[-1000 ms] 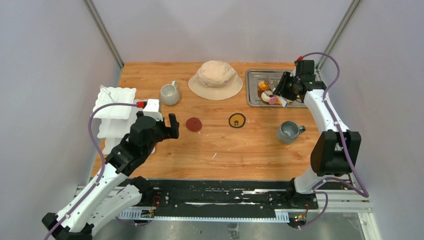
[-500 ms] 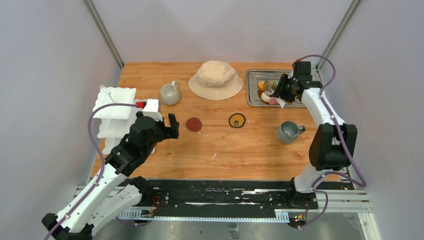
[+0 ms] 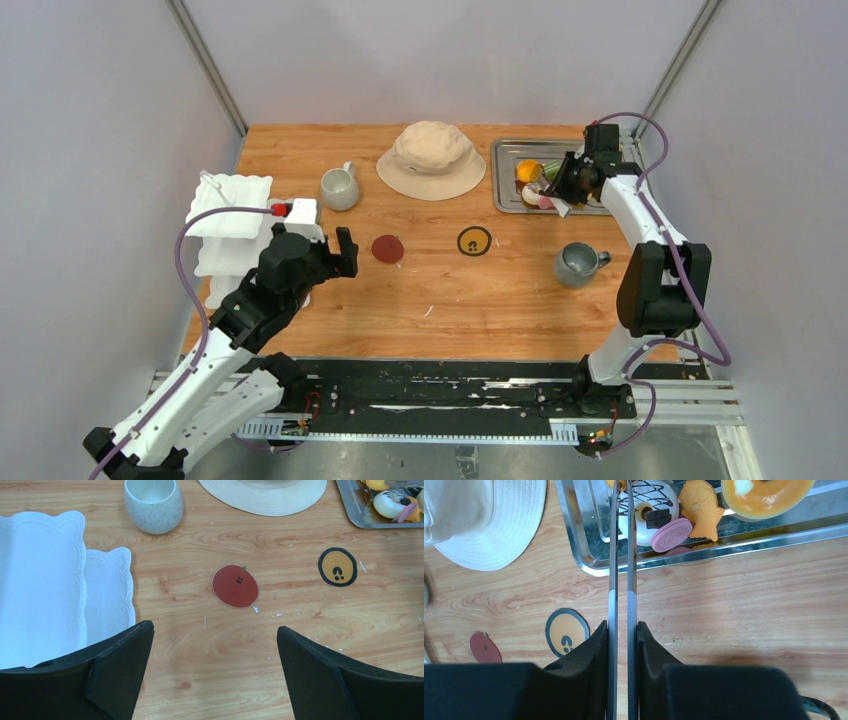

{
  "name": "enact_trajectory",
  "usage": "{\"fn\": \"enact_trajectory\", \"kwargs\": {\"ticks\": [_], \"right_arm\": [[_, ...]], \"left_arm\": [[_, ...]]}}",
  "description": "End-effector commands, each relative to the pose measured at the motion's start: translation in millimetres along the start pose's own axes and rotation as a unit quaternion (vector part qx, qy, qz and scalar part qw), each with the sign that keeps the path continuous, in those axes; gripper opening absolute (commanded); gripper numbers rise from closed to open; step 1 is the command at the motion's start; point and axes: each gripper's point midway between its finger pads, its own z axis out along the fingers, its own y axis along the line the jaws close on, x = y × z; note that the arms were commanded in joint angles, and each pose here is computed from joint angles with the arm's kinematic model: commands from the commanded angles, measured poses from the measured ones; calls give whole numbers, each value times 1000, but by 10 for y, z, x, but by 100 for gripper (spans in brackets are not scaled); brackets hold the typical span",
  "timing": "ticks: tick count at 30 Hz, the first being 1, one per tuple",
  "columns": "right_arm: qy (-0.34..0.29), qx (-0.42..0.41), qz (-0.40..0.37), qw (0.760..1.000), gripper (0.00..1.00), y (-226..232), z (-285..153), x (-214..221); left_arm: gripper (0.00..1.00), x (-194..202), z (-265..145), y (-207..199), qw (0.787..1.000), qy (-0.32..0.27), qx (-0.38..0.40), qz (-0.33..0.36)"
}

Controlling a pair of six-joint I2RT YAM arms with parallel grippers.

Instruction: Serve the afternoon tea

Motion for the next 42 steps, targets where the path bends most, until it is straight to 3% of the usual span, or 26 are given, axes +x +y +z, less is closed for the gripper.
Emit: {"fn": "enact_trajectory", "kwargs": {"ticks": [1,6,12,17,20,25,33,38,42], "right_arm": [[-24,-1,11,1000,1,-73,-83,-143],[-45,-10,3,999,1,-15,-278,-191],[-79,-27,-13,996,1,61,-619,-180],[-87,-40,-20,995,1,66,-769,-22],[-91,-50,-21,994,1,82,-852,63],[-100,-64,-26,993,1,123,-969,118],[-99,-78,-32,991,1,169,-1008,146],[-100,-85,-33,991,1,189,-1016,152],[-101,-86,-35,990,1,194,-1031,157]], "left_arm": [[98,-76,-19,15,1000,-13,-3,-7],[98,-225,-71,-20,1000,-12,2,5],[98,-541,-155,36,998,29,-38,41],[98,-986,-272,8,997,20,-48,58],[98,-1359,-448,167,994,-12,-95,55],[99,-1762,-763,516,978,-43,-198,48],[98,-2065,-1238,1279,912,-73,-403,23],[96,-1980,-1001,1470,907,-51,-418,-14],[88,-1899,-790,1560,903,-55,-426,-36]]}}
